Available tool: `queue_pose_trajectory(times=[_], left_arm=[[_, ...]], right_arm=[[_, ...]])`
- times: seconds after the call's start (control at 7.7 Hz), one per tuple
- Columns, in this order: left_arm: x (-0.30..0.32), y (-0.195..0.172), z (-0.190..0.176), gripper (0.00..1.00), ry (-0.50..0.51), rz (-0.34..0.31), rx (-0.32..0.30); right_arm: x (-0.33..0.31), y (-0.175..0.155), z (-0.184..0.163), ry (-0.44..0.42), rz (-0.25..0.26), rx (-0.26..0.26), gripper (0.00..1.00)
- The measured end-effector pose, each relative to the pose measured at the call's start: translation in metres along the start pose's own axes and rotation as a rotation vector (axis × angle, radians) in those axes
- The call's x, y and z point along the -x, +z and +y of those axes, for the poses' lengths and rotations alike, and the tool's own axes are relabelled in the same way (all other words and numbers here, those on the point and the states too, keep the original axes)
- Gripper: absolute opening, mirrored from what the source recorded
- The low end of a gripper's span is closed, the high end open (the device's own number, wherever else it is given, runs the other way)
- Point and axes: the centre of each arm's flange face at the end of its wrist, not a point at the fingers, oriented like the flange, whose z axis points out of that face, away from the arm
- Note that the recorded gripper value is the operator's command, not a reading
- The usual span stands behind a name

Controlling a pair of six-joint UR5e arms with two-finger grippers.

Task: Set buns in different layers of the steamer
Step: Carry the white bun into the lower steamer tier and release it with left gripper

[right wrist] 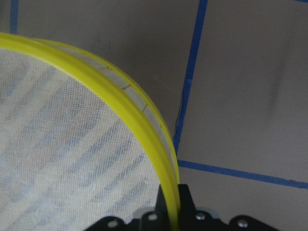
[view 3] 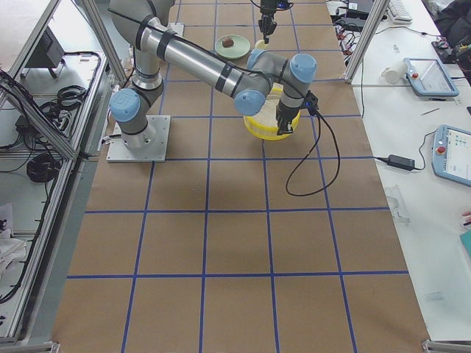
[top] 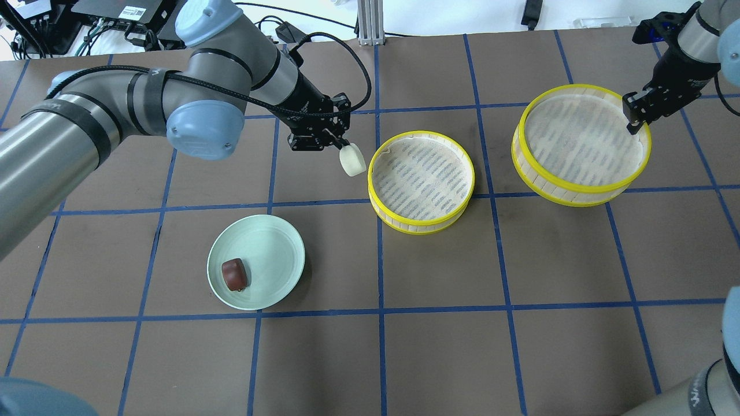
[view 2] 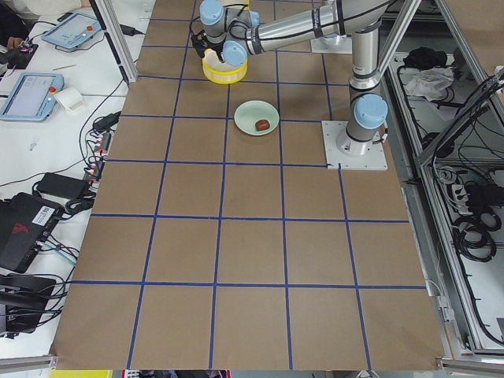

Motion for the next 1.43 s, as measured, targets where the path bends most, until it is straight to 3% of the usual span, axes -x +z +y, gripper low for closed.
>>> queue_pose_trajectory(times=[0.13, 0.65, 0.78, 1.04, 1.43], left_arm=[[-0.008, 0.017, -0.005, 0.07, -0.014, 0.043, -0.001], [-0.027, 0.058, 0.001, 0.11, -0.049, 0.094, 0.049], [-0.031, 0.068, 0.000, 0.24, -0.048, 0.111, 0.055], [-0.038, 0.089, -0.001, 0.64, -0.058, 0.132, 0.051], [-0.042, 0.097, 0.000, 0.91, -0.063, 0.133, 0.053]], right_arm=[[-0.001, 0.002, 0.000, -0.002, -0.001, 0.002, 0.00], [-0.002, 0.007, -0.001, -0.001, -0.006, 0.009, 0.00], [-0.002, 0.008, -0.001, -0.001, -0.007, 0.010, 0.00], [-0.003, 0.008, -0.001, -0.003, -0.008, 0.011, 0.00], [-0.003, 0.009, -0.001, -0.005, -0.009, 0.012, 0.00]])
